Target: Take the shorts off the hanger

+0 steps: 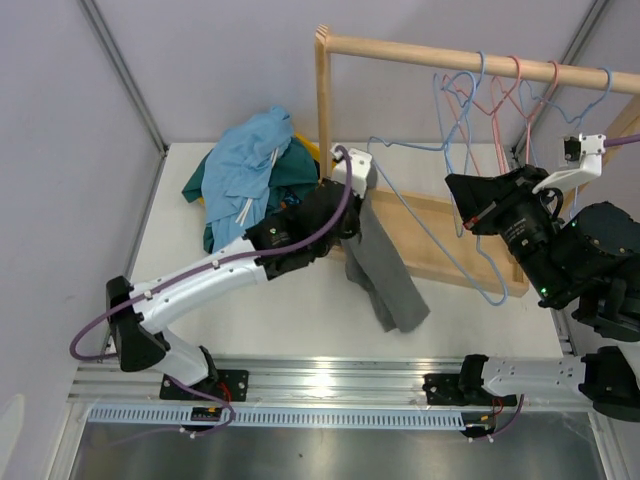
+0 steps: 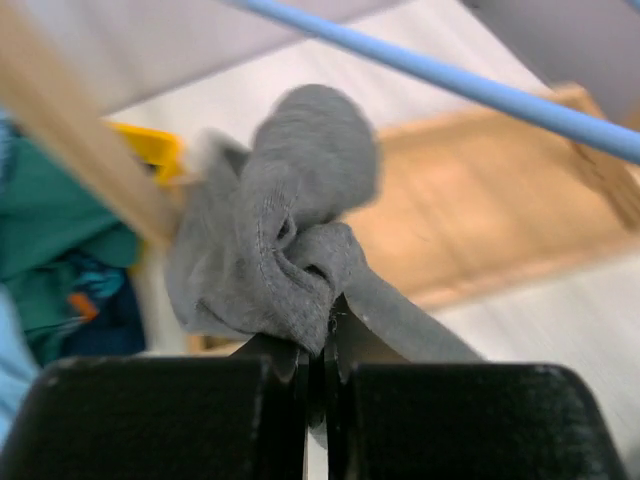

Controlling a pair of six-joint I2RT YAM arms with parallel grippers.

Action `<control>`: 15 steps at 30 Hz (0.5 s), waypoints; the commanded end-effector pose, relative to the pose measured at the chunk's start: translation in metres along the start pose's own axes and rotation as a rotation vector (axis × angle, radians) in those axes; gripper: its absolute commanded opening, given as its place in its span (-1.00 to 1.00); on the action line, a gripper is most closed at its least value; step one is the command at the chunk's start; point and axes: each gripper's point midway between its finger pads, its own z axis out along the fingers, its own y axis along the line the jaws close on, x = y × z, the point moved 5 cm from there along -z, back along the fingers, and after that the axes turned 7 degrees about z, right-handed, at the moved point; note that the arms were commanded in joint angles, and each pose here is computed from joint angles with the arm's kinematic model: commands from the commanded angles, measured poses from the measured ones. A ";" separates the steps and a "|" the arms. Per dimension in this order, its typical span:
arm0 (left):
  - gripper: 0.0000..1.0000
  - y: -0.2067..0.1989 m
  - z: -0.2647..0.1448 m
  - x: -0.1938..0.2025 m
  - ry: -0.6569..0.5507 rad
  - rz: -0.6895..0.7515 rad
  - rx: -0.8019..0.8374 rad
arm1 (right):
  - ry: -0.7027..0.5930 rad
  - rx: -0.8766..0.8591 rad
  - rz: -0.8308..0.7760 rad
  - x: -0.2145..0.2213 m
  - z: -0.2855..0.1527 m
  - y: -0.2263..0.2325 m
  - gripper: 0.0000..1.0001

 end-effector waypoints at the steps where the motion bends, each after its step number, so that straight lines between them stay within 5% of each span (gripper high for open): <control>1: -1.00 0.011 -0.024 -0.028 -0.071 -0.043 0.075 | -0.027 0.027 0.016 -0.005 0.003 0.003 -1.00; 15: -1.00 -0.023 -0.175 0.030 -0.070 -0.249 0.319 | -0.215 0.102 -0.210 -0.048 0.073 0.045 -1.00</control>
